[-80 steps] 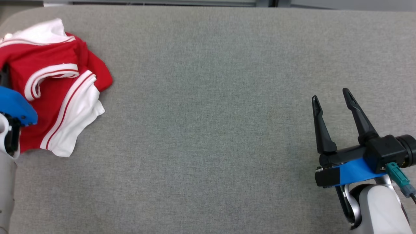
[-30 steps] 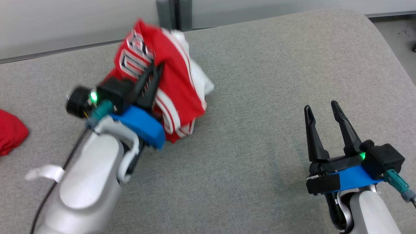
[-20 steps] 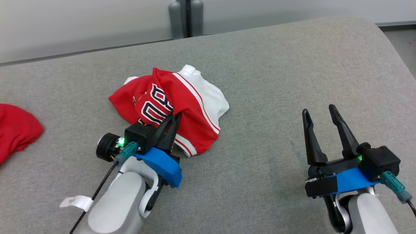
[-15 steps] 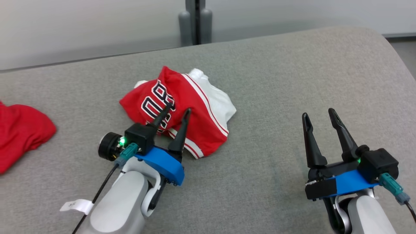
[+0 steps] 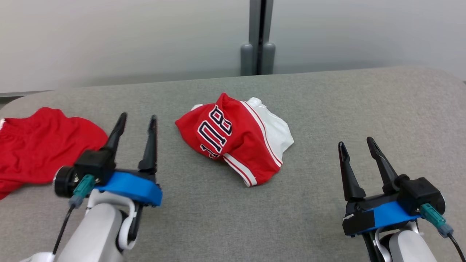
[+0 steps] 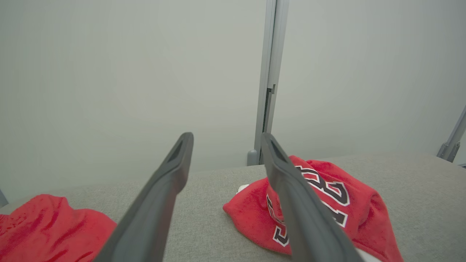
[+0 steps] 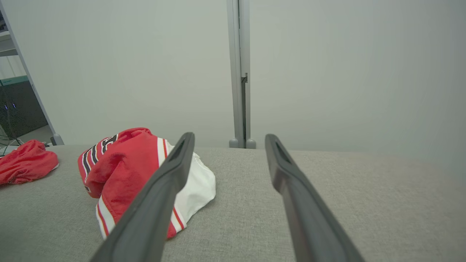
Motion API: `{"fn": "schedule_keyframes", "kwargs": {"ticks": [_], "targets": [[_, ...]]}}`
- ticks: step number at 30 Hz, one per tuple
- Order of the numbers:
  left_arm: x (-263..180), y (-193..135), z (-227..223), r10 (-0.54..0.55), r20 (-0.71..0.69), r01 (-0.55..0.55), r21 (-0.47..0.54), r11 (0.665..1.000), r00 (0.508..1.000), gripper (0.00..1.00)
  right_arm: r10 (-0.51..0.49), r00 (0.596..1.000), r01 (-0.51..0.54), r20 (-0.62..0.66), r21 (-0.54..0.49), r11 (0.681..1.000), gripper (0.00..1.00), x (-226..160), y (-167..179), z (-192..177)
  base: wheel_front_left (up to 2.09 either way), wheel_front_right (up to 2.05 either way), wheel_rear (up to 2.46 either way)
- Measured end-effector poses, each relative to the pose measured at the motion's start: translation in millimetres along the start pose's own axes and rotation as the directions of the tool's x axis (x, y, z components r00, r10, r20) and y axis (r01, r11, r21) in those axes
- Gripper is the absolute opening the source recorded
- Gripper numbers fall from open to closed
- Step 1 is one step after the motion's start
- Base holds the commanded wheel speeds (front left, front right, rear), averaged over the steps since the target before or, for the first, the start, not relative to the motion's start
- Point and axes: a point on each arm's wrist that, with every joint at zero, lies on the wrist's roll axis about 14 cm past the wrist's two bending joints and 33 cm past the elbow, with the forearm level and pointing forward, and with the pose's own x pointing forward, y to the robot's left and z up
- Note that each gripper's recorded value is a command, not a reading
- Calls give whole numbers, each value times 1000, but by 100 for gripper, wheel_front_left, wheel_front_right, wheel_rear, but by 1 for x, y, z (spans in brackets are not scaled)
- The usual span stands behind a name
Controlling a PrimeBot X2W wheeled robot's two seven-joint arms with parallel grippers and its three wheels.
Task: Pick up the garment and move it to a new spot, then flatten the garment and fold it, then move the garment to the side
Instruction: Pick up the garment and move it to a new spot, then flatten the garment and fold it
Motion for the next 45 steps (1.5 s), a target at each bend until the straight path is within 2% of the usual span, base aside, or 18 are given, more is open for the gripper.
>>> {"fn": "schedule_keyframes", "kwargs": {"ticks": [2,4,10,18,45], "targets": [[-6,9,2,26,4,-26,6,1000,1000,100,9,1000,-9,1,2,1000,100,0,3,0,0,0,0],[-26,30,4,106,11,-106,10,994,994,100,28,1000,-28,-3,4,1000,100,-1,10,-1,0,0,0],[-69,58,-2,223,-4,-223,18,975,975,100,54,999,-54,-5,9,999,100,-5,21,0,0,0,0],[-103,69,-11,308,-24,-308,13,951,951,100,58,998,-57,-23,9,998,100,-10,23,-6,0,0,0],[-119,73,-6,344,3,-344,32,939,939,100,48,996,-48,-78,7,999,100,-21,20,-21,0,0,0]]}}
